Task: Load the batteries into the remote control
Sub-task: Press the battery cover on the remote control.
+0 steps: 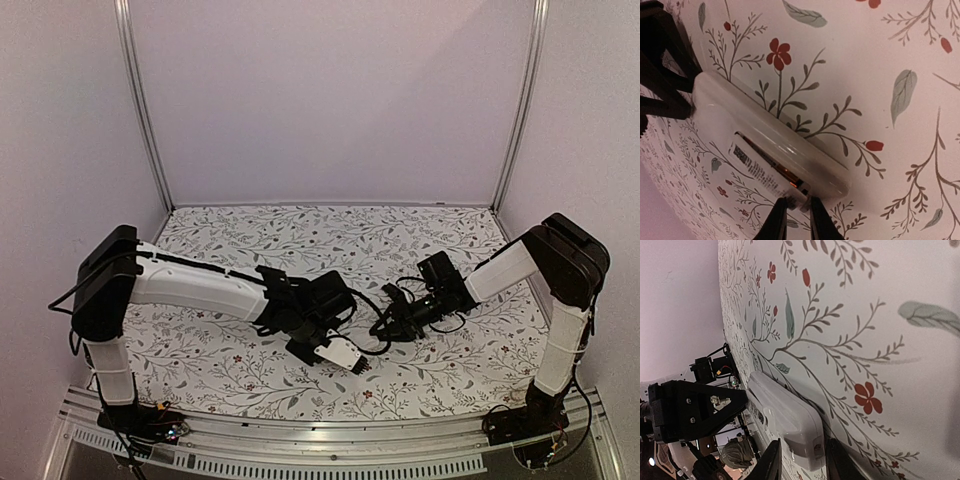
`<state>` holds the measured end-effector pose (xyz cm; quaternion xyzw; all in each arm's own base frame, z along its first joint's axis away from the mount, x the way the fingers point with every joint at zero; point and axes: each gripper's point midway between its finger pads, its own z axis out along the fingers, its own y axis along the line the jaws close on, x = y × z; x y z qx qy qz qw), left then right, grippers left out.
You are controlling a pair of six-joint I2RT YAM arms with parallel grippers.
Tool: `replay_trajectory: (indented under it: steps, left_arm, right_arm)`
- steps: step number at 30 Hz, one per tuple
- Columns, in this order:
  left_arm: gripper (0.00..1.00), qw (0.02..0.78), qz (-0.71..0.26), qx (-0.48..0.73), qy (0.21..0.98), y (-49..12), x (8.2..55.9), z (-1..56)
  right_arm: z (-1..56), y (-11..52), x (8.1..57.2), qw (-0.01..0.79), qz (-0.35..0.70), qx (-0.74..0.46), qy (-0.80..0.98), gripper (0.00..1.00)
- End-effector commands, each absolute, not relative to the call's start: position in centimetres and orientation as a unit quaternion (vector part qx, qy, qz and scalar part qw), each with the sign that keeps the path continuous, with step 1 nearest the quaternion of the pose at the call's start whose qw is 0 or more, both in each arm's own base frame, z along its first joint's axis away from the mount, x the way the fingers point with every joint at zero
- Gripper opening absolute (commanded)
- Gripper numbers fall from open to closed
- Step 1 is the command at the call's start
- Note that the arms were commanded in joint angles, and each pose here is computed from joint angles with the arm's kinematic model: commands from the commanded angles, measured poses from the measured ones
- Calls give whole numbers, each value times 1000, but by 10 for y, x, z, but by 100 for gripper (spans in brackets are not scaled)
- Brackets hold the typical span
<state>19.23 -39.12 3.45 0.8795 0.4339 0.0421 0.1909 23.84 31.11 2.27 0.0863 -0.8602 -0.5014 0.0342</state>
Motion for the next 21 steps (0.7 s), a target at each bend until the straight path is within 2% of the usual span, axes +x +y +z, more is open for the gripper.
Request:
replay_trajectory:
  steps: [1, 13, 21]
  left_arm:
    - [18, 158, 46, 898, 409, -389, 176, 21]
    - [23, 152, 67, 903, 396, -394, 176, 25]
    - [19, 148, 74, 902, 399, -396, 183, 19]
  right_arm:
    - [14, 313, 236, 45, -493, 82, -865, 30]
    - [15, 314, 236, 46, -493, 81, -865, 32]
    - [16, 314, 236, 47, -494, 82, -864, 32]
